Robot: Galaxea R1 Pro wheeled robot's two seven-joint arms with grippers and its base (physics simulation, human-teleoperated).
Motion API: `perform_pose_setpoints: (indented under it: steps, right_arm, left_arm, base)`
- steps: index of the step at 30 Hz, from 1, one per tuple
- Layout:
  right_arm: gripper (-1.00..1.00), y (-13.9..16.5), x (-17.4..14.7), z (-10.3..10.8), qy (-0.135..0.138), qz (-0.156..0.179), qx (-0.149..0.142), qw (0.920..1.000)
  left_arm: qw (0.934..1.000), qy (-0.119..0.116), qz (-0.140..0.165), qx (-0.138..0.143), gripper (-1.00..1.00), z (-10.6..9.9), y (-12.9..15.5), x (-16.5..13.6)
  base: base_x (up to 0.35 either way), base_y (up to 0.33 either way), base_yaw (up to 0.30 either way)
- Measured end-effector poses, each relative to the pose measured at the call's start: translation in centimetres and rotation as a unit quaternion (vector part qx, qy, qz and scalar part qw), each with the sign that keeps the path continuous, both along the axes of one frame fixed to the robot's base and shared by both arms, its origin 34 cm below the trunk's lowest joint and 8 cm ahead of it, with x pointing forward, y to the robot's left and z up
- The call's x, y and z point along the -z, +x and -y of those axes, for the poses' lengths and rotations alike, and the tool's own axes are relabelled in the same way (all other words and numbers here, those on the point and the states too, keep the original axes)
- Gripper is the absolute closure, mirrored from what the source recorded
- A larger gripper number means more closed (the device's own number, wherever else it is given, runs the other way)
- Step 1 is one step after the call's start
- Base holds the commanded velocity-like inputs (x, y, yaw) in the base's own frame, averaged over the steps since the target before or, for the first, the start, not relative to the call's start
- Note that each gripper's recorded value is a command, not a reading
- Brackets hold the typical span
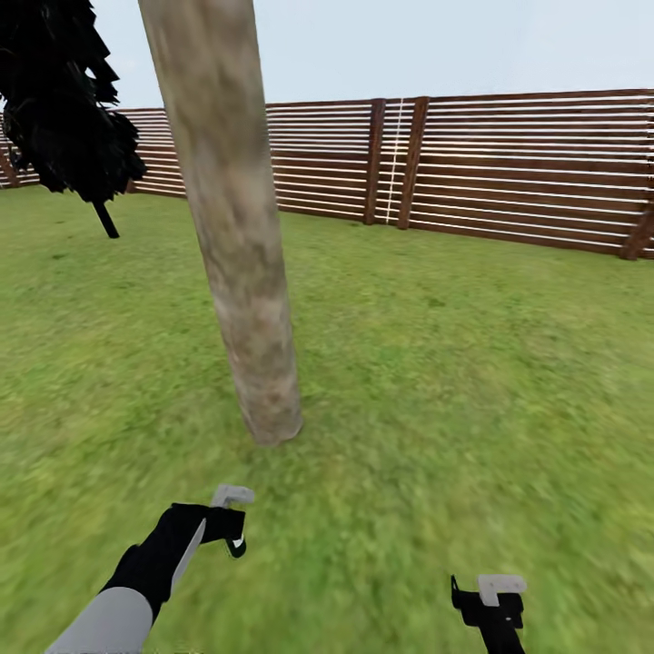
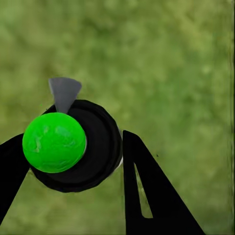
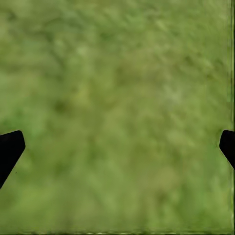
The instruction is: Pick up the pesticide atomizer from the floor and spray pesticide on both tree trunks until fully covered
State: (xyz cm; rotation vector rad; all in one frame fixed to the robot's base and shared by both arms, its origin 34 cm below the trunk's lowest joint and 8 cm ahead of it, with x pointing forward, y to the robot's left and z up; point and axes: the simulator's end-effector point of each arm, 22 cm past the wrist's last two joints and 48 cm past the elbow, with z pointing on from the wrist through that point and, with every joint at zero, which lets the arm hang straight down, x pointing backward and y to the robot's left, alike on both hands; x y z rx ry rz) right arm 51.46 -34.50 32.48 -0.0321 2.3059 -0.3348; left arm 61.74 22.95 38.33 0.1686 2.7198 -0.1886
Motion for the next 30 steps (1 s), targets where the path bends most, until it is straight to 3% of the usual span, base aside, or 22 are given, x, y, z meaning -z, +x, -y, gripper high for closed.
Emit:
perform_pose_setpoints:
  steps: [5, 9, 11, 12, 14, 15, 17, 19, 20, 22, 27, 30]
  right_arm:
    - [-1.0, 0.2, -0.2, 0.0, 0.0, 0.003, 0.0, 1.0]
    - [-1.0, 0.2, -0.3, 0.0, 0.001, 0.003, -0.001, 1.0]
    - [-1.0, 0.1, -0.2, 0.0, 0.0, 0.002, -0.001, 1.0]
    - [-1.0, 0.1, -0.2, 0.1, 0.0, 0.002, -0.001, 1.0]
    - [-1.0, 0.1, -0.2, 0.0, 0.0, 0.001, -0.002, 1.0]
    - [-1.0, 0.1, -0.2, 0.0, 0.0, 0.002, -0.002, 1.0]
    - [-1.0, 0.1, -0.2, 0.0, 0.0, 0.002, -0.001, 1.0]
    - [-1.0, 0.1, -0.2, 0.1, 0.0, 0.002, -0.001, 1.0]
    - [-1.0, 0.1, -0.2, 0.0, 0.0, 0.002, -0.002, 1.0]
    - [-1.0, 0.1, -0.2, 0.0, 0.0, 0.001, -0.002, 1.0]
    - [-1.0, 0.1, -0.2, 0.1, 0.0, 0.001, -0.002, 1.0]
    - [-1.0, 0.1, -0.2, 0.0, 0.0, 0.001, -0.002, 1.0]
  left_arm:
    - [0.9993, -0.001, 0.038, 0.0, 1.0, 0.4, 3.4, -3.5]
    - [0.9993, 0.004, 0.036, -0.009, 1.0, 0.0, 7.1, -7.8]
    - [0.9987, 0.004, 0.05, -0.01, 1.0, -0.3, 9.4, -9.9]
    - [0.998, 0.008, 0.062, -0.013, 1.0, -1.0, 11.4, -11.9]
    - [0.9981, 0.025, 0.052, -0.023, 1.0, -3.6, 11.7, -12.5]
    - [0.9982, 0.024, 0.049, -0.025, 1.0, -3.8, 11.6, -12.4]
    - [0.9984, 0.019, 0.048, -0.024, 1.0, -3.3, 11.7, -12.6]
    - [0.9984, -0.015, 0.053, -0.01, 1.0, 1.0, 12.3, -13.4]
    - [0.998, -0.019, 0.059, -0.005, 1.0, 2.0, 12.8, -14.1]
    - [0.9978, -0.017, 0.064, -0.003, 1.0, 2.2, 13.3, -14.6]
    - [0.9977, 0.027, 0.058, -0.025, 1.0, -4.4, 12.9, -13.9]
    - [0.9974, 0.024, 0.062, -0.027, 1.0, -4.6, 13.2, -14.4]
  base:
    - [-0.142, -0.02, -0.204]
    - [-0.008, -0.001, -0.028]
    - [0.0, 0.0, -0.001]
    - [0.0, 0.0, 0.0]
    - [0.0, 0.0, 0.0]
    - [0.0, 0.0, 0.0]
    - [0.0, 0.0, 0.0]
    - [0.0, 0.0, 0.0]
    - [0.0, 0.0, 0.0]
    - [0.0, 0.0, 0.0]
    - [0.0, 0.0, 0.0]
    - [0.049, 0.019, 0.0]
